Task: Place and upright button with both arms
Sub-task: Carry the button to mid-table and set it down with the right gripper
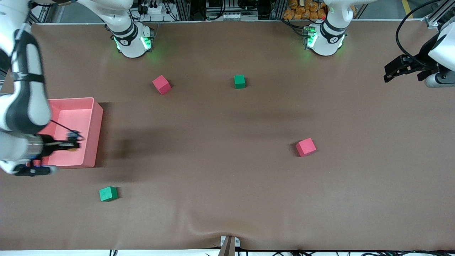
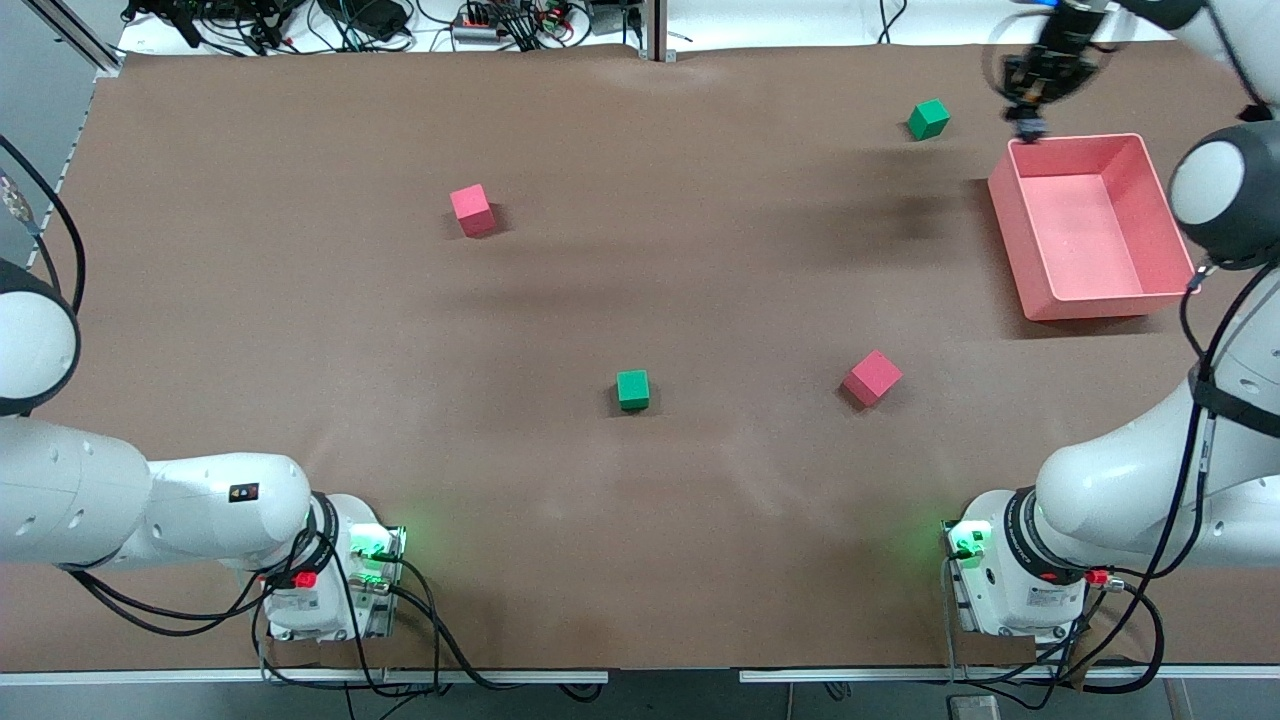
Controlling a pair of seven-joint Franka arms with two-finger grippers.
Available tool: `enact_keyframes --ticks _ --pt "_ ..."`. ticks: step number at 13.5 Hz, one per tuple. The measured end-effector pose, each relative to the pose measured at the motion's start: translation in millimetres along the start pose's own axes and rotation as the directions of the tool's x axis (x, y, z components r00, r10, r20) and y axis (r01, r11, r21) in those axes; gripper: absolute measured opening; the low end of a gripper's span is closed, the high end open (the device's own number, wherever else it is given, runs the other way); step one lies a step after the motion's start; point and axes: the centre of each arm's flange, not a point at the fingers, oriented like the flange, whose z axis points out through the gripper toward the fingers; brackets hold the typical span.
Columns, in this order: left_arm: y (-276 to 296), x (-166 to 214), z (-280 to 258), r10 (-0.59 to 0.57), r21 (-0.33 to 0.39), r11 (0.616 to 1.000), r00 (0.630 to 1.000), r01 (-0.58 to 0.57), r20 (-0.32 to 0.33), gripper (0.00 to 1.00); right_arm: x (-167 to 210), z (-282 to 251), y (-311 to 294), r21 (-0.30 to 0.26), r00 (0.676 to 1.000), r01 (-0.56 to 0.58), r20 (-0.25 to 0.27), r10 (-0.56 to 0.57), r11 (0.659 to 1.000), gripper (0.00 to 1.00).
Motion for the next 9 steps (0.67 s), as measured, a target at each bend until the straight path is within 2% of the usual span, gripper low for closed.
enact_keyframes --ticks 2,4,6,9 --pt "-0.1 1.8 2.8 0.0 0.0 1.0 1.0 0.0 0.006 1.0 -0.6 5.3 -81.8 0.049 0.999 -0.046 0.001 0.046 0.998 0.33" --pt "-0.6 3.3 5.2 -0.001 -0.001 1.0 1.0 0.001 0.01 1.0 -4.2 13.0 -161.3 0.052 0.995 -0.104 -0.008 0.104 0.993 0.33" --pt "-1.0 4.9 9.4 -0.001 -0.001 1.0 1.0 0.001 0.019 1.0 -7.5 36.6 -246.4 0.051 0.992 -0.115 -0.046 0.118 0.992 0.33" --pt "-1.3 10.0 22.6 -0.001 -0.001 1.0 0.999 0.001 0.043 1.0 -18.3 103.1 -363.5 0.078 0.987 -0.08 -0.133 0.09 0.994 0.33"
